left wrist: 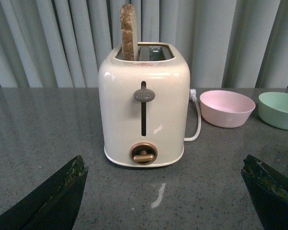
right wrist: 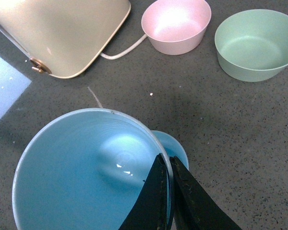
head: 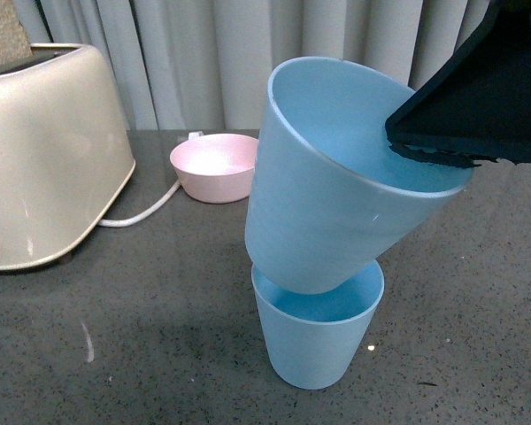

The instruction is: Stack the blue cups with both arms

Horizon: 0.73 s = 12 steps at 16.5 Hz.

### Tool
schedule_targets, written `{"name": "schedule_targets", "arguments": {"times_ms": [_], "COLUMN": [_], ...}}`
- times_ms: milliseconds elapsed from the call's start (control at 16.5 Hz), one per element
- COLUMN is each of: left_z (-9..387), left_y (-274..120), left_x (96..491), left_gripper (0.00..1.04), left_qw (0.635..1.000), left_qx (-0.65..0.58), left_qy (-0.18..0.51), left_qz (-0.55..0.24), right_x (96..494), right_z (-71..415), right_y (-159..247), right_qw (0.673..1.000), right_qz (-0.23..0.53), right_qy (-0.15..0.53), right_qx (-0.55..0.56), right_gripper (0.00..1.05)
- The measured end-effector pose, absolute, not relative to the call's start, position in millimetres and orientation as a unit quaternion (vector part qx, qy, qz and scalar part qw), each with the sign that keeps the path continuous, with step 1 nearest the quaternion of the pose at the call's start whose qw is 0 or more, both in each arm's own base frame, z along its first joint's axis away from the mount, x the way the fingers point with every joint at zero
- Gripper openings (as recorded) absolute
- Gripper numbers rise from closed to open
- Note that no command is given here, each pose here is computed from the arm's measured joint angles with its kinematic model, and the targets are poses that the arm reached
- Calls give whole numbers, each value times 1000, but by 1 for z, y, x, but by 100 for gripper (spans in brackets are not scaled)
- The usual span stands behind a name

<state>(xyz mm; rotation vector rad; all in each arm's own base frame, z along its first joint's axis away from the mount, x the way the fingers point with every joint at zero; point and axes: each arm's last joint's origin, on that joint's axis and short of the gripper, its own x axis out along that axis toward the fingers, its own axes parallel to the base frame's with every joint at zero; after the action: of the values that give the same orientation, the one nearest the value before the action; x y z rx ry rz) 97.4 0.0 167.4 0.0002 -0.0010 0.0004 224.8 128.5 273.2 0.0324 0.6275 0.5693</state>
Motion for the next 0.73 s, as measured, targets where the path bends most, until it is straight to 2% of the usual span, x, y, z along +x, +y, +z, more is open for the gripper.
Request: {"name": "schedule_targets", "arguments": {"times_ms": [544,726], "left_z": [167,167], "left_y": [0,0], "left_x": [97,97], "left_gripper": [98,98], "left_qw": [1000,1000], "left_qx": [0,0], "left_qy": [0,0], "left_qz": [0,0], "right_x": [239,238], "right_z": [248,247], "right_y": [131,130], "right_qw": [908,904], "right_qz": [249,253], "right_qy": [337,345], "right_qx": [-2,-2], "right_gripper": [4,40]}}
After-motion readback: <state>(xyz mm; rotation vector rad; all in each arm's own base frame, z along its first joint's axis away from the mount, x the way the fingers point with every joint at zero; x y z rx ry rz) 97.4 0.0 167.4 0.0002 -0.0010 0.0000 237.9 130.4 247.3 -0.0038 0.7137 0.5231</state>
